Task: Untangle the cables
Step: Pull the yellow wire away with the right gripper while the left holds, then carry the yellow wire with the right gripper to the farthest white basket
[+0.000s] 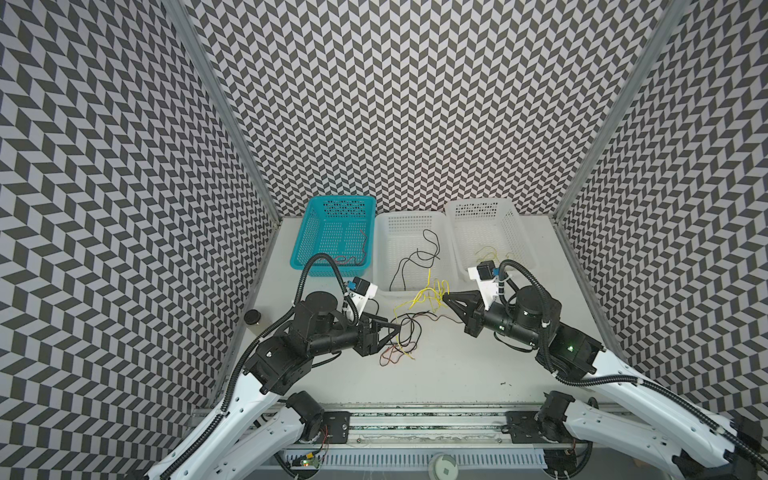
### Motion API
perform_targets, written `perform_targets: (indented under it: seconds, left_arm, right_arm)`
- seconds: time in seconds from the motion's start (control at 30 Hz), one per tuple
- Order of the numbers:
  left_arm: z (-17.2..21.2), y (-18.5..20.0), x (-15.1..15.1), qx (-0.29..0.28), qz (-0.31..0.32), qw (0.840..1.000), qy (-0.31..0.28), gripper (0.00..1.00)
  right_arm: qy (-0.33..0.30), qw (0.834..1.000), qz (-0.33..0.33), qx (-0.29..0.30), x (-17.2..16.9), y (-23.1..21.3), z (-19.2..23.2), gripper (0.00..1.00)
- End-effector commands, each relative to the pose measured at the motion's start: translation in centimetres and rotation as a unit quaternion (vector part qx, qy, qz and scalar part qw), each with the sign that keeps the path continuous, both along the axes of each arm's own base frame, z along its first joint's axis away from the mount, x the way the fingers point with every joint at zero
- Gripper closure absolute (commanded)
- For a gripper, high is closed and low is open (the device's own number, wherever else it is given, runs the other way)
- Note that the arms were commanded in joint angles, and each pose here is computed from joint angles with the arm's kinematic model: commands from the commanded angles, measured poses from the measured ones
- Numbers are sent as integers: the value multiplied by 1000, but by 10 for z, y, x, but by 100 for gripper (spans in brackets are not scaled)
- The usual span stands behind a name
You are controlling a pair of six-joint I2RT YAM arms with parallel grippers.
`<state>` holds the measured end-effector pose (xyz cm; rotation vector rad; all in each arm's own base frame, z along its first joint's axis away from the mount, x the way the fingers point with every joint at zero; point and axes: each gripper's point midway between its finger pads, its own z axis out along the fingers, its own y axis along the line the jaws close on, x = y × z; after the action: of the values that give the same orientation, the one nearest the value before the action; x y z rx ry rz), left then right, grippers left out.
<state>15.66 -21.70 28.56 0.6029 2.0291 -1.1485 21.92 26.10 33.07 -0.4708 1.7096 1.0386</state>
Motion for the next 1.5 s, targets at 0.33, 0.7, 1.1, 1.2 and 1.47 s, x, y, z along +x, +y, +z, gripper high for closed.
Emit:
perform_targets:
  seconds: [0.33,0.7,1.1,1.2,1.47]
  left_arm:
    - [20,-12,5,-27,-23,999,-40,47]
    - [23,-12,-4,-44,-35,998,-27,86]
    - [-8,20,6,70,49,996,9,100]
    - [-19,31,13,107,81,991,25,100]
    - [-17,61,27,125,155,980,23,100]
  right_arm:
    - [-16,997,60,35,-15,13,25,100]
    - [-6,999,24,36,-5,6,24,100]
    - [25,975,-219,-3,35,-79,-2,100]
    - [43,961,-272,-4,43,-109,-9,100]
    - [109,932,-347,4,56,-175,-38,100]
